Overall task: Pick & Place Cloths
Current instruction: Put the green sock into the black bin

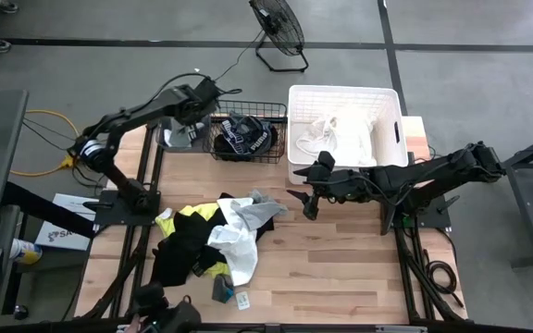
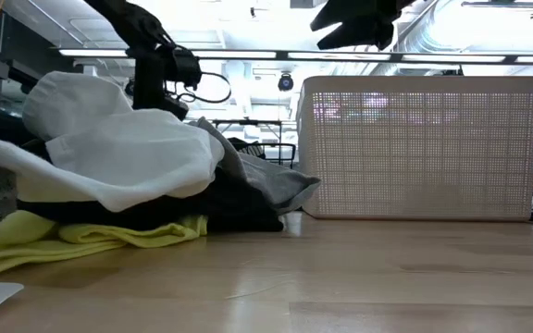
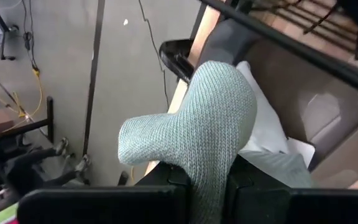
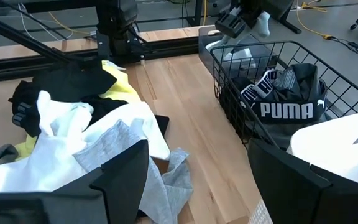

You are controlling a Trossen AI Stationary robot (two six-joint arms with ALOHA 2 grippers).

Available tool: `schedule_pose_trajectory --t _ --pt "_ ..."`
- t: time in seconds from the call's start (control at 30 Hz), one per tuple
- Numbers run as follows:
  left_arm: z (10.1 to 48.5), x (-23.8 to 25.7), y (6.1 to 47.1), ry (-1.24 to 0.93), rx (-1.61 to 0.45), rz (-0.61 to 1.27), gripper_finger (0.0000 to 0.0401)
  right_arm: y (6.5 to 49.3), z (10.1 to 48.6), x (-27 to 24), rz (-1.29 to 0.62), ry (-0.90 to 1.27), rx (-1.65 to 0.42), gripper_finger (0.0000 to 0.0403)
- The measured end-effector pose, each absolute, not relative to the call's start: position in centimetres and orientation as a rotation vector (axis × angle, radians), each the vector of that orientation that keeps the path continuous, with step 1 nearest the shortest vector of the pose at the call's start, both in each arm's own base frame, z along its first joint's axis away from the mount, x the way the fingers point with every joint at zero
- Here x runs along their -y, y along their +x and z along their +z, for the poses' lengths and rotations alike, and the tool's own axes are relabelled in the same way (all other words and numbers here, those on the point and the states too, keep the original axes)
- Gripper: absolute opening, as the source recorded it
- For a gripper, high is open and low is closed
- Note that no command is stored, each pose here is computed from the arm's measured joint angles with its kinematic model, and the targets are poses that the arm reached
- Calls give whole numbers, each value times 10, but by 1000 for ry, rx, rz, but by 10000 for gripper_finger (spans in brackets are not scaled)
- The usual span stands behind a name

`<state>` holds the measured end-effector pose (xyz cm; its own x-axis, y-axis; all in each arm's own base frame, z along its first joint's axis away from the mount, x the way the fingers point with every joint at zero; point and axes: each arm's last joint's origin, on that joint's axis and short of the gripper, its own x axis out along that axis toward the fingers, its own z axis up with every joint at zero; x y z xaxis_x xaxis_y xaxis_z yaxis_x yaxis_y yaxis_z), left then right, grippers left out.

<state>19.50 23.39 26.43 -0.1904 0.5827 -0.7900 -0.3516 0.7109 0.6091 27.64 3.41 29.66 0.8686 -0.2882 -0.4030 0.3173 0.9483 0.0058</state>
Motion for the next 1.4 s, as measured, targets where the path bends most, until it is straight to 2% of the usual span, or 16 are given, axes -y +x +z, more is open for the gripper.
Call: schedule_pose_trajectory --t 0.43,0.8,1.4 --pt "249 -238 198 192 -1642 822 27 275 294 -34 -319 33 -448 267" --pt "231 -232 192 192 -1686 782 28 274 294 -30 -447 -38 -434 267" --pt "228 -233 193 170 -1669 821 28 273 295 -29 -469 -41 -431 267"
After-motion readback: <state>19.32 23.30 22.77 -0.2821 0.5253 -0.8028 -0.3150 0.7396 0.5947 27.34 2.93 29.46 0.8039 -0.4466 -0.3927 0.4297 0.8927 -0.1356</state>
